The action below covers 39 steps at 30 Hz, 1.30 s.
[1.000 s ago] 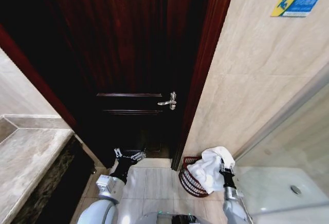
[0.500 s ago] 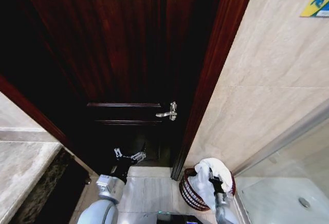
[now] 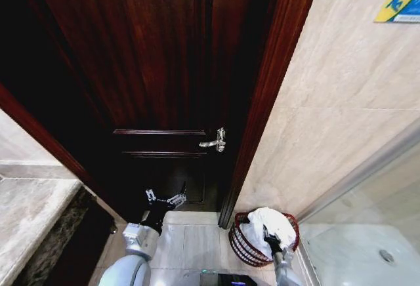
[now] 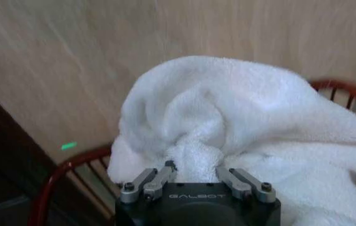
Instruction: Discard the used towel into the hamper.
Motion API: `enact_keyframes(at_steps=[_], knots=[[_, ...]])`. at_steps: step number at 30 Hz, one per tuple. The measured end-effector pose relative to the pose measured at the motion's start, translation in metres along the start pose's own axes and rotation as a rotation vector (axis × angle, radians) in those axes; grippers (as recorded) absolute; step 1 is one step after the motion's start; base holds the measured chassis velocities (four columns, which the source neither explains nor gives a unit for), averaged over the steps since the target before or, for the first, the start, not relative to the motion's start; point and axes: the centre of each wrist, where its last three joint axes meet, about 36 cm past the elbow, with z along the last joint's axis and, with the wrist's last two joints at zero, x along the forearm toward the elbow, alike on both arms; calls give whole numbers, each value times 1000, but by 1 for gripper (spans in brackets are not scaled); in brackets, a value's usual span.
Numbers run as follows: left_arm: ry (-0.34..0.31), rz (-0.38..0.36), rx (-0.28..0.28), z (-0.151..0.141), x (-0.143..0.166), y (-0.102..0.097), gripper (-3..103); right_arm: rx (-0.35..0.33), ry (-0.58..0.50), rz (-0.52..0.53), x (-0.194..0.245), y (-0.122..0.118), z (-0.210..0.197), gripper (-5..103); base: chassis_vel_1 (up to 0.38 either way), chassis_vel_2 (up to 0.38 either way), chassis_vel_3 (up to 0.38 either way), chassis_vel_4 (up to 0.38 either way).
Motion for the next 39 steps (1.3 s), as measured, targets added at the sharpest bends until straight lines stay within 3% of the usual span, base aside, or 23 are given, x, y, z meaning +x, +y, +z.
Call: enact_keyframes(at_steps=[6,19,25,27,28,31,33,38,39], knots=[[0,0,0,0,0,0,100,-44,118,-11,-22,7,-5,21,0,0,0,0],[0,0,0,0,0,0,100,-1,267,-21,-39,0,-18,21,0,0,0,0],[0,0,0,0,0,0,100,11,253,-29,-39,4,-20,20,0,0,0,0],[0,0,0,0,0,0,100,40,205,-83,-32,3,-23,31,0,0,0,0],[0,0,0,0,0,0,100,40,205,-83,-32,3,-23,31,0,0,0,0],[0,0,0,0,0,0,100,135,125,-193,-13,-4,-32,47,0,0,0,0],[0,0,0,0,0,0,100,150,108,-203,-6,-7,-35,47,0,0,0,0],[0,0,0,0,0,0,100,247,10,-248,55,-35,-43,74,0,0,0,0],[0,0,0,0,0,0,100,247,10,-248,55,-35,-43,74,0,0,0,0]])
